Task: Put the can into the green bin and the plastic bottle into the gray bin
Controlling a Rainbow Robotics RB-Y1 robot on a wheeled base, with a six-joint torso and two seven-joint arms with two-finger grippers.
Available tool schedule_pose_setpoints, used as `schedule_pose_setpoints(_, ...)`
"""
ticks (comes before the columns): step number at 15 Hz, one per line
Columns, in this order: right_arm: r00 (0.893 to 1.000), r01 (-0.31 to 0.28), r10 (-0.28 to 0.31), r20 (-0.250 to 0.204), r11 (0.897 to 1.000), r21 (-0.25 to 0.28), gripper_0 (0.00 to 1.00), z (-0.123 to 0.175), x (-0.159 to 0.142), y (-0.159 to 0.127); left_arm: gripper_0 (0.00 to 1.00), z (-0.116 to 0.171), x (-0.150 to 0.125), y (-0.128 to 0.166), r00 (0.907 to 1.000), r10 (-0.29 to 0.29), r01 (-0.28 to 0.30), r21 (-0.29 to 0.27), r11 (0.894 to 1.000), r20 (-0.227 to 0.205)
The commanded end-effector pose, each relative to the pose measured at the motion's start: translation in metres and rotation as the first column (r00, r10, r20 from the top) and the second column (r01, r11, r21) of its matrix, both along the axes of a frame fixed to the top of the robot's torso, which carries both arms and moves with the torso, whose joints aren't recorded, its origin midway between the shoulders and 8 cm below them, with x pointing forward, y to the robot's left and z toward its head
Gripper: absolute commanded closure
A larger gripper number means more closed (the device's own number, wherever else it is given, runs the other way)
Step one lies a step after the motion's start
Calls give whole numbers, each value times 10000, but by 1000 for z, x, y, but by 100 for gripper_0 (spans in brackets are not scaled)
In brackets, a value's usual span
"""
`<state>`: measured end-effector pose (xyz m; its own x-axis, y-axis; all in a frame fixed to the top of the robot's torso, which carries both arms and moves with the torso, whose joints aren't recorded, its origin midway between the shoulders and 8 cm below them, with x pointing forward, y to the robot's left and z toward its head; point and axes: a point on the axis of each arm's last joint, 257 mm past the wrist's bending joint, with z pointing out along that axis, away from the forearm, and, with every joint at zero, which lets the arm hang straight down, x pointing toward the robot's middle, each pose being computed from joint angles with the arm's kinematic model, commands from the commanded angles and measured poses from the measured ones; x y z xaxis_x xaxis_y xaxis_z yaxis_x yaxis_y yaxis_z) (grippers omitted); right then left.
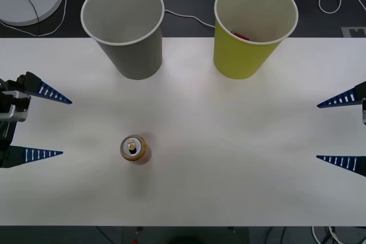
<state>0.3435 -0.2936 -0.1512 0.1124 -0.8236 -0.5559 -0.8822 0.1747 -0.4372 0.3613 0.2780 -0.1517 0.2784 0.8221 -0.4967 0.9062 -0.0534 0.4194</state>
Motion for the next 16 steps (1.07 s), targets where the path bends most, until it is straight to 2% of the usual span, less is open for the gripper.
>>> schedule_pose_setpoints(1, 10000, 0, 0, 0, 10000, 1, 0, 0, 0, 0, 0, 0, 0, 0, 10000, 0, 0, 0, 10000, 0)
schedule_pose_setpoints(8, 10000, 0, 0, 0, 10000, 1, 0, 0, 0, 0, 0, -1, 2, 2, 9999, -18, 19, 74, 10000, -122)
schedule_pose_setpoints(10, 10000, 0, 0, 0, 10000, 1, 0, 0, 0, 0, 0, -9, 3, 2, 9982, 145, -178, -548, 9983, -590)
schedule_pose_setpoints(13, 10000, 0, 0, 0, 10000, 1, 0, 0, 0, 0, 0, -23, 9, 4, 9985, -105, 40, -1219, 9925, -530)
schedule_pose_setpoints(16, 10000, 0, 0, 0, 10000, 1, 0, 0, 0, 0, 0, -38, 11, 2, 9983, -301, 197, -1964, 9803, -499)
